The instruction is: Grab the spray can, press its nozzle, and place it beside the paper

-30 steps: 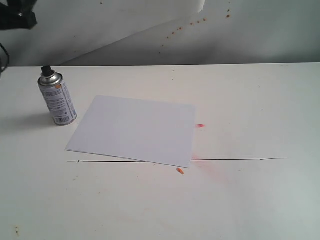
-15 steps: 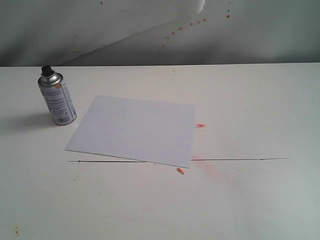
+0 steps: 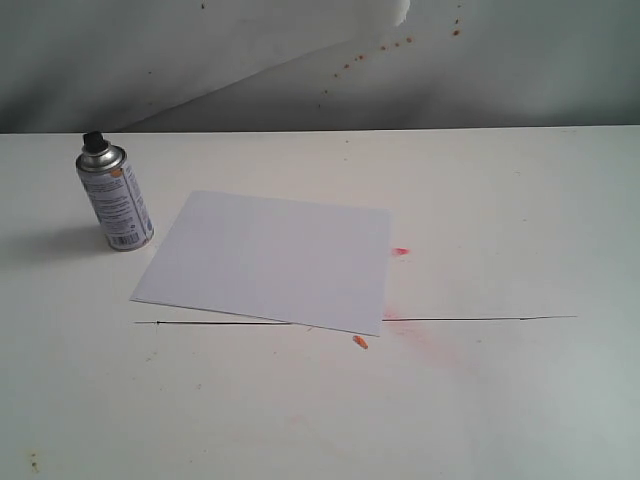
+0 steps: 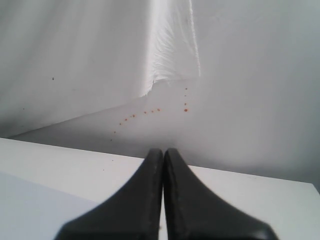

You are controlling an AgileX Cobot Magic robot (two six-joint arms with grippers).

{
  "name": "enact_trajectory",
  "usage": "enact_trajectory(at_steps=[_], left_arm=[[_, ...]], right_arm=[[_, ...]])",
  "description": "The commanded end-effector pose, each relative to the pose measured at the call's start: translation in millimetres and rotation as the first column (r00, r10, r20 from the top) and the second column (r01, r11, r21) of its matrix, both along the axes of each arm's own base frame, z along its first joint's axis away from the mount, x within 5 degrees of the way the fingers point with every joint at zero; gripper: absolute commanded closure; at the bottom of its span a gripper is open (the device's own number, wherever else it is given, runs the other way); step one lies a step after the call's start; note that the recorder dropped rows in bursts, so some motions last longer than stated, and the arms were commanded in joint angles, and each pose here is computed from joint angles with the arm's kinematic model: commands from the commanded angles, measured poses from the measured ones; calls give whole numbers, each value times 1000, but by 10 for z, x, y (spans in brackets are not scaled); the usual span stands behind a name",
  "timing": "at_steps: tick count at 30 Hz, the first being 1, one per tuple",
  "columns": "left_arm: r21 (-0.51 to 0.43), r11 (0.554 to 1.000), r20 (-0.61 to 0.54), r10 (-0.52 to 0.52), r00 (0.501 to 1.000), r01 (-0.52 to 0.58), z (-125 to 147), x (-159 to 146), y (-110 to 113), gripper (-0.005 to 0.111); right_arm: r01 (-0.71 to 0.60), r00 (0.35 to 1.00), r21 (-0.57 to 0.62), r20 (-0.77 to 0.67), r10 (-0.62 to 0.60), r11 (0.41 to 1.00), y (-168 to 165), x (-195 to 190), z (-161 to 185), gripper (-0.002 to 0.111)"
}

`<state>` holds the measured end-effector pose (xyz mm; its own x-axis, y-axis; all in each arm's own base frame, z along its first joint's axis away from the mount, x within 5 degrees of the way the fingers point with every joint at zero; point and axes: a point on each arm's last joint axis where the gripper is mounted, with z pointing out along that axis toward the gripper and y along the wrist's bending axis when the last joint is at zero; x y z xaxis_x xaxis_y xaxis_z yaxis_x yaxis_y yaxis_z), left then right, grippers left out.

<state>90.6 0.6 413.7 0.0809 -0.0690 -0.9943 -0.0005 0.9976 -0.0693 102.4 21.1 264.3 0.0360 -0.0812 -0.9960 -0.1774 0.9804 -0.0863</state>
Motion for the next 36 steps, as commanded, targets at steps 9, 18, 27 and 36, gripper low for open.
enact_trajectory(at_steps=[9,18,27,36], left_arm=[[50,985,-201,-153,968,167,-1366,-397,-96,106],[47,984,-346,-146,927,173,-2269,-393,-95,106],[51,981,-323,-163,932,189,-2309,-378,-105,106],[51,980,-323,-164,932,190,-2308,-378,-105,106]], right_arm=[[-2,1000,-3,1,2,1000,0,-6,-6,108],[-2,1000,-3,1,2,1000,0,-6,-6,108],[-2,1000,-3,1,2,1000,0,-6,-6,108],[-2,1000,-3,1,2,1000,0,-6,-6,108]])
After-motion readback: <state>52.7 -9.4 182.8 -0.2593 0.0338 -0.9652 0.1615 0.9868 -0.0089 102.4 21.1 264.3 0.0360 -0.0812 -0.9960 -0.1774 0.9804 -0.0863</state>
